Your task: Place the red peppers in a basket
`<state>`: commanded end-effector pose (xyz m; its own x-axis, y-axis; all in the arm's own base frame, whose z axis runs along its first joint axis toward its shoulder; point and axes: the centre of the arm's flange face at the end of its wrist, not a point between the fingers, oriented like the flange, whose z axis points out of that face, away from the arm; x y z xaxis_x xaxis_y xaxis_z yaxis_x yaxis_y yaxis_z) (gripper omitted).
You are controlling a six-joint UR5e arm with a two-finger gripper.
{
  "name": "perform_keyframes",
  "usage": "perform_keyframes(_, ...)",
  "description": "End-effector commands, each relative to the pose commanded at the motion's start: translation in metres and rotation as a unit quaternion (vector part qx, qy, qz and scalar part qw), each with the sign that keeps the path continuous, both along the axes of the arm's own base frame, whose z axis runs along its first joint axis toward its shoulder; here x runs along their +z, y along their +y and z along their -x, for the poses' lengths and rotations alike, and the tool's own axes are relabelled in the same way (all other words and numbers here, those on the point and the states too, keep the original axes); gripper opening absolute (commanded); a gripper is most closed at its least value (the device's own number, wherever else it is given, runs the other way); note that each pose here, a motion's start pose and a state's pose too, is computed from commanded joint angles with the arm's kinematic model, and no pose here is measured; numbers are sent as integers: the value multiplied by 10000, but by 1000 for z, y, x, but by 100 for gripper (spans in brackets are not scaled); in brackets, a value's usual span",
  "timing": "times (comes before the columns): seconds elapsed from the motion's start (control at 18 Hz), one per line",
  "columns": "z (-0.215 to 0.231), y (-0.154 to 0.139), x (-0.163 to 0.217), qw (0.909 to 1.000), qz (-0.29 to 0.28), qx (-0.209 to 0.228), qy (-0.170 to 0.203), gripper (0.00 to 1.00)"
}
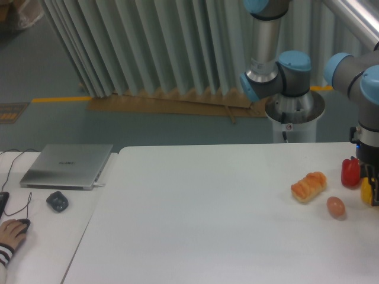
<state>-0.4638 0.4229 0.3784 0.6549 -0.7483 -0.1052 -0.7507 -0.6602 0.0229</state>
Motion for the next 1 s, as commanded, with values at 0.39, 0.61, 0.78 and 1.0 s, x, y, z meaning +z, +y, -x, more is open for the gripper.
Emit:
perform_keyframes(0.39, -1, -6, 20, 9999, -42, 82, 135, 100)
perform_keyframes(0.61, 0, -6, 18, 9999, 1, 85, 125, 100)
perform_keyframes(0.78, 0, -7, 19, 9999, -4, 101, 131, 100)
perform_keyframes(1.0, 0, -9, 16, 9998, -6, 160, 94, 100)
